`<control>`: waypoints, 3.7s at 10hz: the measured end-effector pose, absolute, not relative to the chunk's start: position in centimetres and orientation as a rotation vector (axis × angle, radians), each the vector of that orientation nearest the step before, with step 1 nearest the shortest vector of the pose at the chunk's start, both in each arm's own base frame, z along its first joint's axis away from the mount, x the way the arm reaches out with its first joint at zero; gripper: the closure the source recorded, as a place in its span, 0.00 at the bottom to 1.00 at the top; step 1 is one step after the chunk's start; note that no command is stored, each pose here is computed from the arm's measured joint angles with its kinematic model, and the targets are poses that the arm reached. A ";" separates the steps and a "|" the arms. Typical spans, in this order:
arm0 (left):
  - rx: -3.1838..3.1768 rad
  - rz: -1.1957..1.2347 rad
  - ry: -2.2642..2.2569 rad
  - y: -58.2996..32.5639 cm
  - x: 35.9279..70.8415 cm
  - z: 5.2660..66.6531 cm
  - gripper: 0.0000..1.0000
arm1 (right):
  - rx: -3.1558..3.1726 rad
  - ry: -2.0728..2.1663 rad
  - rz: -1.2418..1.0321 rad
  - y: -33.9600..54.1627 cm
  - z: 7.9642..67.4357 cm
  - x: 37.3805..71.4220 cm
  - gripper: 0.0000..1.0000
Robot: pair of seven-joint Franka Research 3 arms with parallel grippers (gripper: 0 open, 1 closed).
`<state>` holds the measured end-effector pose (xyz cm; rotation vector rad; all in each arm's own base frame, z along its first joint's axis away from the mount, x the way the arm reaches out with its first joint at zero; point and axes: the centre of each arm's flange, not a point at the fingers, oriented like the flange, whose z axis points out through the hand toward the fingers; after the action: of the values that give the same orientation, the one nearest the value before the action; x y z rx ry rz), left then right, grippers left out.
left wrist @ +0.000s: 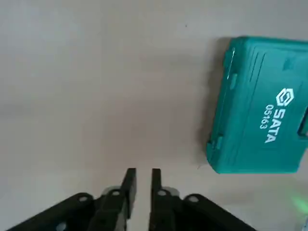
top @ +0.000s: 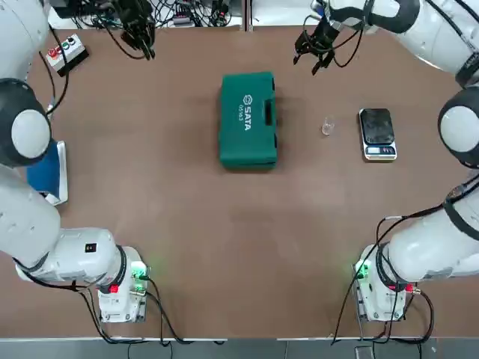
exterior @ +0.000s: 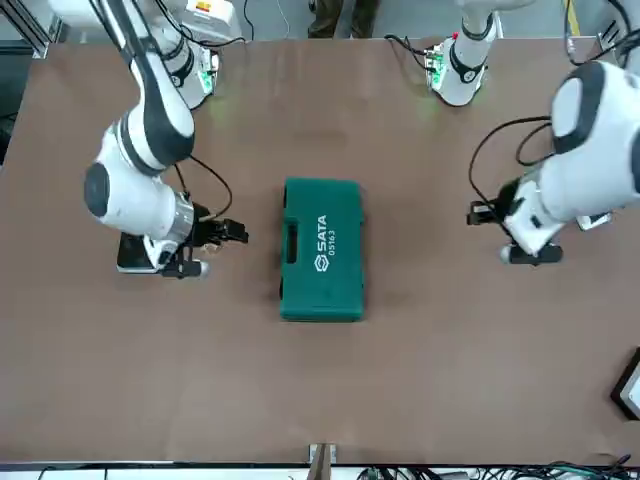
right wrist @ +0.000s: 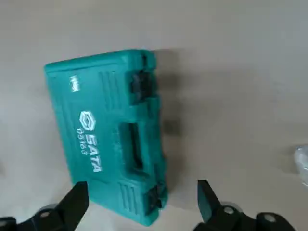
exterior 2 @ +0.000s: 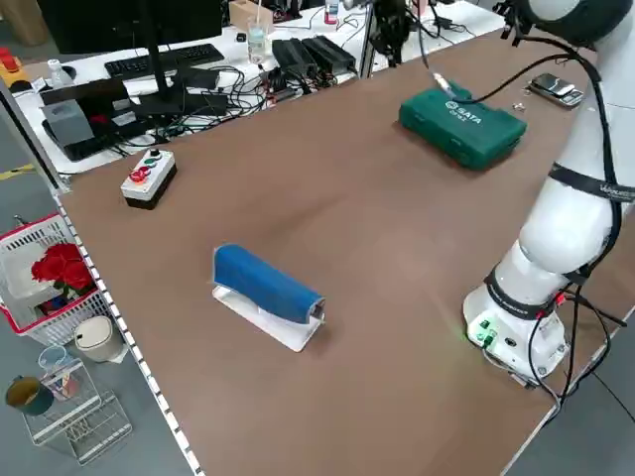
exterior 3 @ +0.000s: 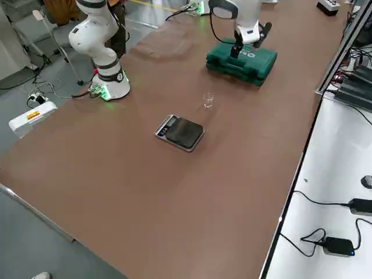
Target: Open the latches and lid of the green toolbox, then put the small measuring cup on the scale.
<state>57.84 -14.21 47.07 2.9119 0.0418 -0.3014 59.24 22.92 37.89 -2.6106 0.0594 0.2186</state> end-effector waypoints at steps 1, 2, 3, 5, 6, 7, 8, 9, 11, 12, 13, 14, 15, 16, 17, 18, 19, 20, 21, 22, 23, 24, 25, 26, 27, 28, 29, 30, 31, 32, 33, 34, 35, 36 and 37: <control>2.918 -0.281 0.032 -15.3 56.5 45.4 0.92 | -2.513 0.023 0.220 23.0 35.8 59.1 0.00; 2.925 -0.272 0.022 -16.4 55.2 43.9 0.94 | -2.431 -0.009 0.209 23.0 33.4 58.8 0.00; 2.932 -0.264 0.016 -17.0 54.1 42.3 0.95 | -2.380 -0.032 0.188 22.8 31.1 58.4 0.00; 2.852 -0.255 0.057 -17.2 53.0 39.6 0.97 | -2.281 -0.072 0.157 22.7 26.7 57.3 0.00; 2.807 -0.258 0.061 -17.0 52.6 38.3 0.99 | -2.227 -0.088 0.140 22.7 24.4 56.8 0.00; 2.795 -0.272 0.062 -16.8 52.1 37.1 0.99 | -2.175 -0.096 0.125 22.8 22.0 56.2 0.00; 2.794 -0.289 0.067 -16.8 51.5 36.2 0.99 | -2.123 -0.097 0.105 23.1 19.7 55.8 0.00; 2.796 -0.313 0.067 -16.7 50.9 35.3 0.99 | -2.081 -0.094 0.088 23.8 17.7 55.1 0.00; 2.800 -0.310 0.063 -16.5 50.4 34.1 0.99 | -2.052 -0.093 0.091 25.1 16.3 54.3 0.00; 2.802 -0.295 0.059 -16.8 50.4 33.9 0.99 | -2.047 -0.089 0.090 25.4 16.4 54.3 0.00; 2.802 -0.267 0.058 -17.3 50.5 33.7 0.99 | -2.040 -0.081 0.088 25.6 16.4 54.2 0.02; 2.802 -0.233 0.072 -18.0 50.8 33.2 0.99 | -2.031 -0.074 0.088 25.9 16.6 54.2 0.06; 2.802 -0.206 0.091 -19.2 50.9 32.2 0.99 | -2.026 -0.074 0.089 26.2 16.6 54.1 0.12; 2.801 -0.201 0.106 -20.4 50.8 30.9 0.99 | -2.032 -0.069 0.087 26.1 16.5 54.1 0.27; 2.800 -0.207 0.110 -20.9 50.8 30.1 0.99 | -2.036 -0.069 0.087 26.0 15.9 54.0 0.30; 2.800 -0.210 0.108 -21.1 50.8 29.8 0.99 | -2.034 -0.070 0.088 26.0 15.5 53.9 0.31; 2.801 -0.208 0.099 -21.5 50.7 29.9 0.99 | -2.033 -0.071 0.087 26.0 15.5 53.9 0.34; 2.801 -0.205 0.095 -21.7 50.6 29.9 0.99 | -2.036 -0.068 0.086 25.9 15.4 53.9 0.40; 2.800 -0.202 0.096 -21.6 50.7 29.9 0.99 | -2.036 -0.066 0.087 25.8 15.3 53.9 0.45; 2.800 -0.200 0.097 -21.6 50.7 29.9 0.99 | -2.038 -0.064 0.086 25.7 15.2 53.9 0.50; 2.800 -0.197 0.097 -21.6 50.8 30.0 0.99 | -2.038 -0.063 0.086 25.7 15.2 53.9 0.56; 2.799 -0.193 0.098 -21.6 50.8 30.1 0.99 | -2.038 -0.063 0.085 25.7 15.2 54.0 0.62; 2.799 -0.189 0.099 -21.6 50.9 30.1 0.99 | -2.038 -0.063 0.085 25.7 15.2 54.0 0.63; 2.798 -0.187 0.105 -21.5 51.0 30.2 0.99 | -2.036 -0.064 0.083 25.8 15.3 54.0 0.66; 2.798 -0.188 0.117 -21.5 51.0 30.2 0.99 | -2.034 -0.062 0.083 25.8 15.4 54.1 0.71; 2.798 -0.187 0.124 -21.5 51.0 30.3 0.99 | -2.031 -0.054 0.085 25.9 15.6 54.3 0.73; 2.797 -0.185 0.133 -21.5 51.1 30.4 0.99 | -2.026 -0.042 0.089 26.2 15.9 54.5 0.73; 2.796 -0.183 0.151 -21.5 51.2 30.6 0.99 | -2.020 -0.025 0.094 26.5 16.4 54.9 0.73; 2.795 -0.173 0.162 -21.3 51.4 30.9 0.99 | -2.013 -0.010 0.098 26.9 17.1 55.3 0.73; 2.793 -0.161 0.171 -20.9 51.6 31.4 0.99 | -2.006 0.007 0.099 27.4 18.2 55.8 0.73; 2.792 -0.154 0.181 -20.5 51.8 31.7 0.99 | -2.000 0.026 0.102 27.8 19.6 56.2 0.73; 2.791 -0.152 0.189 -20.3 51.9 31.7 0.99 | -1.996 0.039 0.103 28.2 21.0 56.5 0.73; 2.791 -0.152 0.196 -20.1 51.9 31.8 0.99 | -1.996 0.045 0.101 28.5 22.2 56.6 0.73; 2.790 -0.151 0.203 -20.0 52.0 31.8 0.99 | -1.997 0.049 0.101 28.6 23.0 56.7 0.72; 2.789 -0.148 0.207 -20.0 52.1 31.9 0.99 | -2.000 0.055 0.105 28.8 23.6 56.7 0.71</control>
<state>52.09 -20.01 31.89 2.7891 0.2068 -0.1482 56.75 28.75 23.56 -2.0003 0.0549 0.1050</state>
